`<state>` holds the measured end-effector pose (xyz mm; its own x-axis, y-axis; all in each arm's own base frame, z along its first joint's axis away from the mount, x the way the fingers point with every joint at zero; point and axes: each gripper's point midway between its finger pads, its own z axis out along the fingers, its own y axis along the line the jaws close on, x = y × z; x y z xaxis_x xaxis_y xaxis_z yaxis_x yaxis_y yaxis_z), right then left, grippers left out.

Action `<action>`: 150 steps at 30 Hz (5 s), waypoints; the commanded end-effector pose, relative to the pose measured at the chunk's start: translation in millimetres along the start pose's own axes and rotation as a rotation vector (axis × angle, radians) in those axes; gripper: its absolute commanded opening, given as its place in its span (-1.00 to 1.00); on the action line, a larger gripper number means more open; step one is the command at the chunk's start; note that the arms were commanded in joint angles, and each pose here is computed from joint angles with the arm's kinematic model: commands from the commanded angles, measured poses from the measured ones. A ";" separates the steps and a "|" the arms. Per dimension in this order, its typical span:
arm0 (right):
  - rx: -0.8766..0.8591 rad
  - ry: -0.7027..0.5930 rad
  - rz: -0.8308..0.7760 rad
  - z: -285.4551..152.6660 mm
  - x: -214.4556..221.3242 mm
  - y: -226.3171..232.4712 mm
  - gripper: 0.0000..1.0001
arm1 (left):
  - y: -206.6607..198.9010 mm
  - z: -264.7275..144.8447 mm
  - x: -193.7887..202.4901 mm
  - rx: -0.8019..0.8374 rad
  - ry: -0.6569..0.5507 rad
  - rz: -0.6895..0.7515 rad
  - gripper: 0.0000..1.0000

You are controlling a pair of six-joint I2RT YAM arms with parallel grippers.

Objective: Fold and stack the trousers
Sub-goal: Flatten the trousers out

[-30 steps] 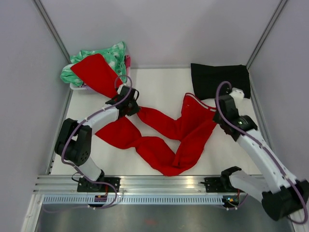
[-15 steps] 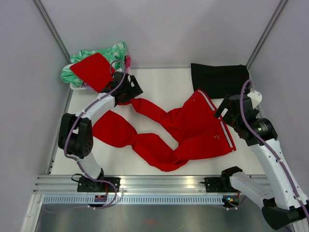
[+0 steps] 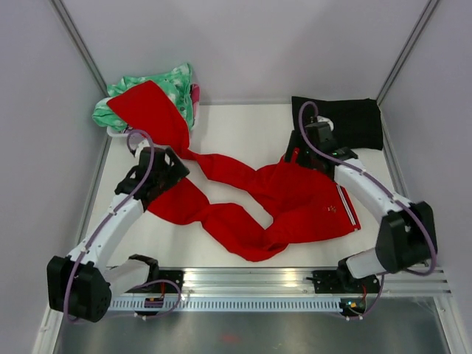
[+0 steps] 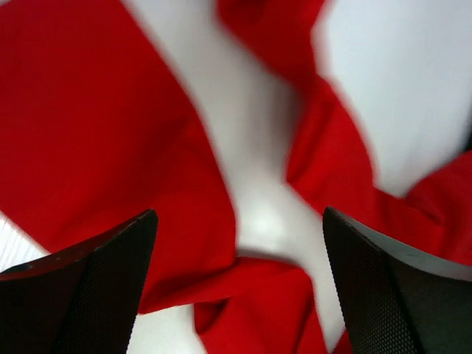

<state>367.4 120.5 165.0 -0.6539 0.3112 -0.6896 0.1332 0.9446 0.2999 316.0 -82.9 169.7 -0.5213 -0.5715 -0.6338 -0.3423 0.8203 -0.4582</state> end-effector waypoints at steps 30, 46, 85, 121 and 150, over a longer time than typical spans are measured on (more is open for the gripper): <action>0.080 -0.052 0.056 58.0 22.2 -12.1 0.96 | 173.2 -28.8 48.9 -0.663 0.007 -0.325 -0.95; 0.044 -0.047 0.099 59.1 18.4 -28.8 0.96 | 175.0 -111.1 1.1 -0.702 -0.216 -0.396 0.63; -0.062 0.016 0.076 47.4 40.5 -8.9 0.96 | 165.8 -45.8 140.8 -0.678 0.290 -0.679 0.76; -0.040 0.021 -0.011 32.4 45.9 -19.6 0.96 | 159.4 -37.5 -20.3 -0.798 0.113 0.082 -0.70; -0.227 0.121 -0.142 35.8 68.9 30.2 0.96 | 136.4 -44.1 8.9 -0.331 -0.161 -0.789 0.99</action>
<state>342.6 162.4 90.0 -0.7604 0.1570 -0.6301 -0.0793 0.9406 0.3300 232.5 28.9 135.6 -0.0920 -0.8997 -0.4266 -0.7905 0.3265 -0.5182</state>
